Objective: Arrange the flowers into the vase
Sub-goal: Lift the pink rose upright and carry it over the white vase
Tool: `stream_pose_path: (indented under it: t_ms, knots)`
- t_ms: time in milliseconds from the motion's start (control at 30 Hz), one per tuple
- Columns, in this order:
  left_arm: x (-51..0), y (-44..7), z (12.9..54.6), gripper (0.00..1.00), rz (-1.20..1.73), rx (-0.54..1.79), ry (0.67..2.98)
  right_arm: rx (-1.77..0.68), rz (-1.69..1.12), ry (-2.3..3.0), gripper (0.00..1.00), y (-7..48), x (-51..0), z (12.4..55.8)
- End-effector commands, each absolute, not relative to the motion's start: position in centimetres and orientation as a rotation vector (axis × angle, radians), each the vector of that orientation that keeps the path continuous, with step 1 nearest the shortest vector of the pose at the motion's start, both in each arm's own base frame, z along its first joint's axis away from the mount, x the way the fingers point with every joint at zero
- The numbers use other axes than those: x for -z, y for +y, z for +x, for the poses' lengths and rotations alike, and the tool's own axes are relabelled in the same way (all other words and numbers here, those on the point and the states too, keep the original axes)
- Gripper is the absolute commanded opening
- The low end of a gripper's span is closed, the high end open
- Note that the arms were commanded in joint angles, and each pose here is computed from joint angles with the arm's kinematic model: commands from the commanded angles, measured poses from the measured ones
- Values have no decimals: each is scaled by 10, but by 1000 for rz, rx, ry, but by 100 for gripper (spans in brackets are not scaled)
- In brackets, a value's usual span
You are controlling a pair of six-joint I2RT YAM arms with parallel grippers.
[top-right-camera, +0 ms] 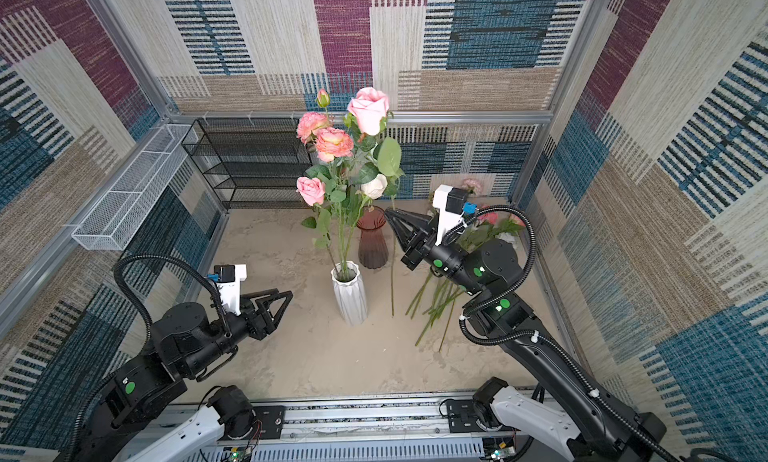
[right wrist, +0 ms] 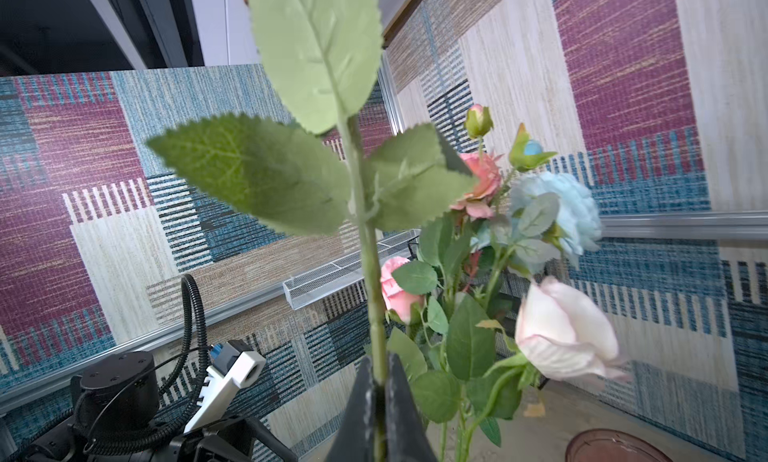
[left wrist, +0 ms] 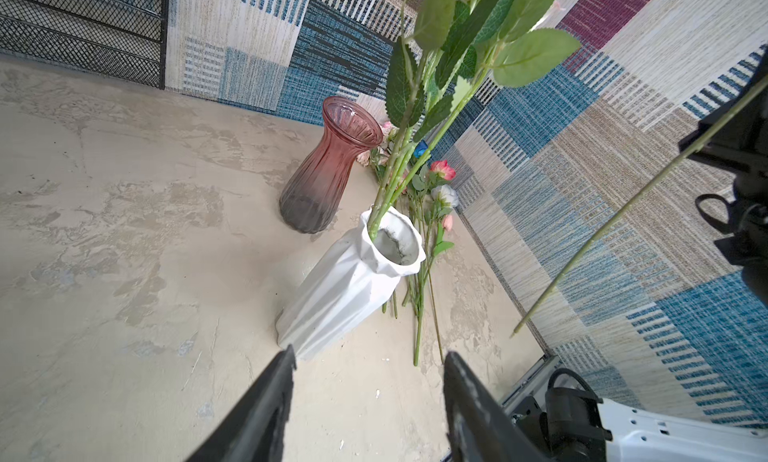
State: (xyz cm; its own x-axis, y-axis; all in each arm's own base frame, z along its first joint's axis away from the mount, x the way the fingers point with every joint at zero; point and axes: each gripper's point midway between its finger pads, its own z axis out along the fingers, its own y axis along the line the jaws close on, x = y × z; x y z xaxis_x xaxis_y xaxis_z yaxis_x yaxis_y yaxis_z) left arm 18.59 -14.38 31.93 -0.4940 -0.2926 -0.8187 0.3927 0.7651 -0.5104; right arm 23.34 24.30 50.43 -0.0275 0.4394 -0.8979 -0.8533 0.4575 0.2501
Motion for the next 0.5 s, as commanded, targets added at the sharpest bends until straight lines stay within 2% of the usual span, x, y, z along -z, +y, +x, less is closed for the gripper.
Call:
stream_pose_path:
  t_ms: [0, 233, 467]
  knots:
    - [-329, -145, 186, 59, 41, 868, 1891, -1044, -455, 1010, 0, 250, -543, 226]
    - [-329, -144, 185, 58, 31, 878, 1892, -1051, -422, 836, 0, 267, -563, 232]
    - [-324, -144, 185, 58, 26, 875, 1905, -1048, -408, 817, 0, 280, -560, 250]
